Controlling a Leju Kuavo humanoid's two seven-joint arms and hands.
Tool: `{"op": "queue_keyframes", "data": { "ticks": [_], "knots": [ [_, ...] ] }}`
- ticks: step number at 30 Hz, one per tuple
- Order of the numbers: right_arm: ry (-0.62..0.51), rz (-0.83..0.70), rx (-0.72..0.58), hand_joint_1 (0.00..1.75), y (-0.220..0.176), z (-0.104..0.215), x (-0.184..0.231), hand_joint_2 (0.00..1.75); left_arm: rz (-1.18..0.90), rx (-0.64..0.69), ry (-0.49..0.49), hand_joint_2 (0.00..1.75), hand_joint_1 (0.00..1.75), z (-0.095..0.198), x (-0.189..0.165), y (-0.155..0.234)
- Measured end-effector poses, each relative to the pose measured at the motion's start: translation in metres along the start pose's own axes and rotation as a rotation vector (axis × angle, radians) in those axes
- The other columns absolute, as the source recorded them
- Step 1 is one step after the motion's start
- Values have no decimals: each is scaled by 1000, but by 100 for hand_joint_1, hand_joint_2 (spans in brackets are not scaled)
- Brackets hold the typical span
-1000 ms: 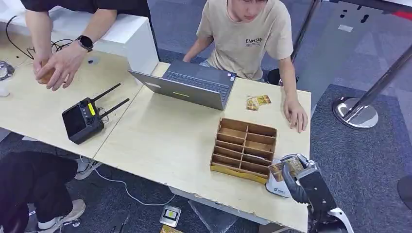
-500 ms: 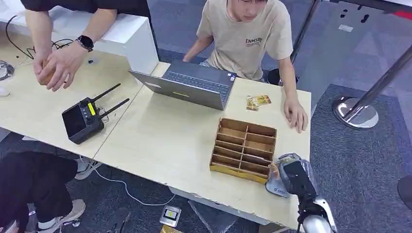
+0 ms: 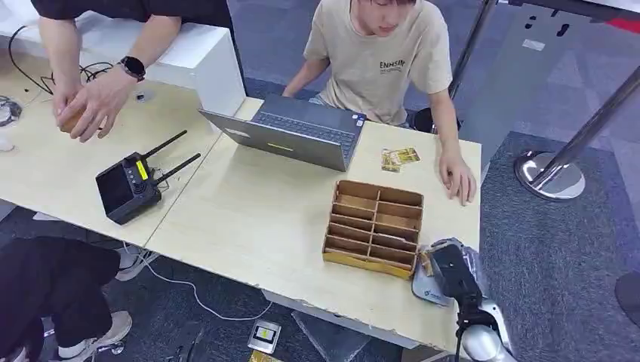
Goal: Pass the card to the sensor for recognition and then transmit it.
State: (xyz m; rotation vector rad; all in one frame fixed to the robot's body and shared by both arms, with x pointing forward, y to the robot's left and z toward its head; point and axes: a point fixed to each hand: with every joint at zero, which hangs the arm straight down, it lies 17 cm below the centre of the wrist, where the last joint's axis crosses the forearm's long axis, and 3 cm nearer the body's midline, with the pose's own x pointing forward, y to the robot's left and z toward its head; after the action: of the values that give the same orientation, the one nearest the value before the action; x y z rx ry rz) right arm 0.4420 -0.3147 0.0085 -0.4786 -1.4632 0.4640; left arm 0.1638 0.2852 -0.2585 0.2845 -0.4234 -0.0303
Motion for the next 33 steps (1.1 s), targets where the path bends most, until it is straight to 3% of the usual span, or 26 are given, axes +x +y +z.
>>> {"op": "queue_keyframes", "data": {
  "ticks": [25,33],
  "knots": [
    [-5,-19,19,175,11,-3,-3,175,-6,-3,2,0,0,0,-1,-1],
    [36,176,-50,175,3,-7,-10,175,-13,-2,16,0,0,0,-3,0]
  ]
}}
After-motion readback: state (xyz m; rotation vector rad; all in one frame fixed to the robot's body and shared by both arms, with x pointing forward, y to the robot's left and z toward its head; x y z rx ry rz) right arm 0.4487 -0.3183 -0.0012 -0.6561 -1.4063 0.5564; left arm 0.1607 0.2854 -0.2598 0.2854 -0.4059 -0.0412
